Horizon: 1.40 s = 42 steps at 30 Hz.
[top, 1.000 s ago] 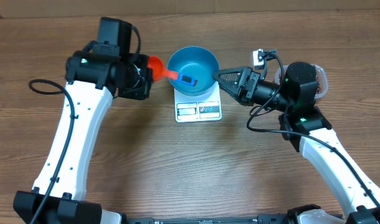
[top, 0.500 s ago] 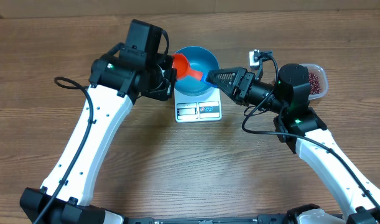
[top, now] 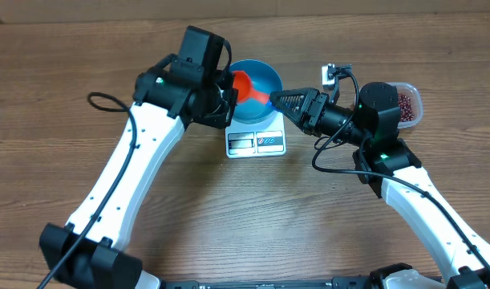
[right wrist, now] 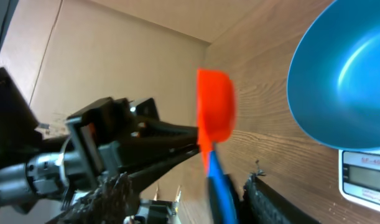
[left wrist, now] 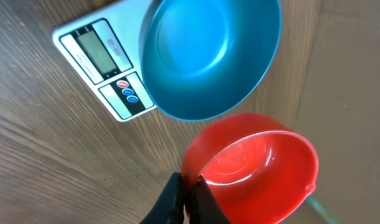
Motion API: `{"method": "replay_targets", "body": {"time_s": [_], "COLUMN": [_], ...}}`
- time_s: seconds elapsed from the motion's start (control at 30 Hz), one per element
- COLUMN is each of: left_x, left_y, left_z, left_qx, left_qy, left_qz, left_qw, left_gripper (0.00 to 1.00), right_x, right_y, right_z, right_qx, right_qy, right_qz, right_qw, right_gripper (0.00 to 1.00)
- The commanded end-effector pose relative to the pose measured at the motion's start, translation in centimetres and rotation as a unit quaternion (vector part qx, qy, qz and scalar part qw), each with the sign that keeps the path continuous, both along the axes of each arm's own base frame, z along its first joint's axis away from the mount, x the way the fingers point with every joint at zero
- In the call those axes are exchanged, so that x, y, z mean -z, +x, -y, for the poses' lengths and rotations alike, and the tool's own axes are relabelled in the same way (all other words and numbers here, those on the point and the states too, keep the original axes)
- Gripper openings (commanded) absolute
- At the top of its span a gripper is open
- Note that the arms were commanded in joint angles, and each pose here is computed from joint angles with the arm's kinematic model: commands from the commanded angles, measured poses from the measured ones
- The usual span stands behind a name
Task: Scoop item into bowl and weigh 150g on scale
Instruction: 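Pass the scoop handle from the left gripper to the right gripper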
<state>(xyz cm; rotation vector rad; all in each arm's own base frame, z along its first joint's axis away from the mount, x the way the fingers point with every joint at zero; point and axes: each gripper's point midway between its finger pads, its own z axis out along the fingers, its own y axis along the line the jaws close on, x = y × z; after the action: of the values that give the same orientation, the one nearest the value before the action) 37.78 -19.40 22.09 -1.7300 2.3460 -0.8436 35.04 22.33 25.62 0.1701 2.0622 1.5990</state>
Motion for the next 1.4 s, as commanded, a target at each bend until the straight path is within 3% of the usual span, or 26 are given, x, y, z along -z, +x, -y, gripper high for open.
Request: {"method": "replay_targets", "body": {"time_s": [0.0, 0.17, 0.57, 0.7, 0.93, 1.3, 1.37], "left_x": [-0.03, -0.02, -0.12, -0.11, -0.12, -0.10, -0.10], "left_y": [0.10, 0.09, -0.24, -0.26, -0.35, -0.27, -0.27], "left_z": [0.68, 0.69, 1.21, 1.23, 1.40, 1.28, 1.28], "left_qx": [0.002, 0.003, 0.019, 0.026, 0.031, 0.044, 0.044], "left_qy": [-0.011, -0.011, -0.021, -0.018, -0.015, -0.005, -0.005], "left_qz": [-0.003, -0.003, -0.006, -0.003, -0.001, 0.007, 0.007], "left_qw": [1.000, 1.000, 1.000, 1.000, 0.999, 0.999, 0.999], "left_gripper": [0.04, 0.04, 0.04, 0.05, 0.04, 0.04, 0.10], "right_x": [-1.21, -1.20, -1.19, -1.08, -1.01, -1.00, -0.91], "right_y": [0.00, 0.01, 0.07, 0.17, 0.15, 0.15, 0.14], "right_z": [-0.22, -0.22, -0.18, -0.12, -0.12, -0.11, -0.10], "right_qx": [-0.003, -0.003, -0.001, 0.003, 0.002, 0.003, 0.003], "right_qy": [0.005, 0.005, 0.004, 0.003, 0.002, 0.002, 0.001], "right_qz": [0.014, 0.014, 0.015, 0.013, 0.013, 0.013, 0.010], "right_qw": [1.000, 1.000, 1.000, 1.000, 1.000, 1.000, 1.000], "right_gripper": [0.50, 0.40, 0.35, 0.26, 0.21, 0.03, 0.04]}}
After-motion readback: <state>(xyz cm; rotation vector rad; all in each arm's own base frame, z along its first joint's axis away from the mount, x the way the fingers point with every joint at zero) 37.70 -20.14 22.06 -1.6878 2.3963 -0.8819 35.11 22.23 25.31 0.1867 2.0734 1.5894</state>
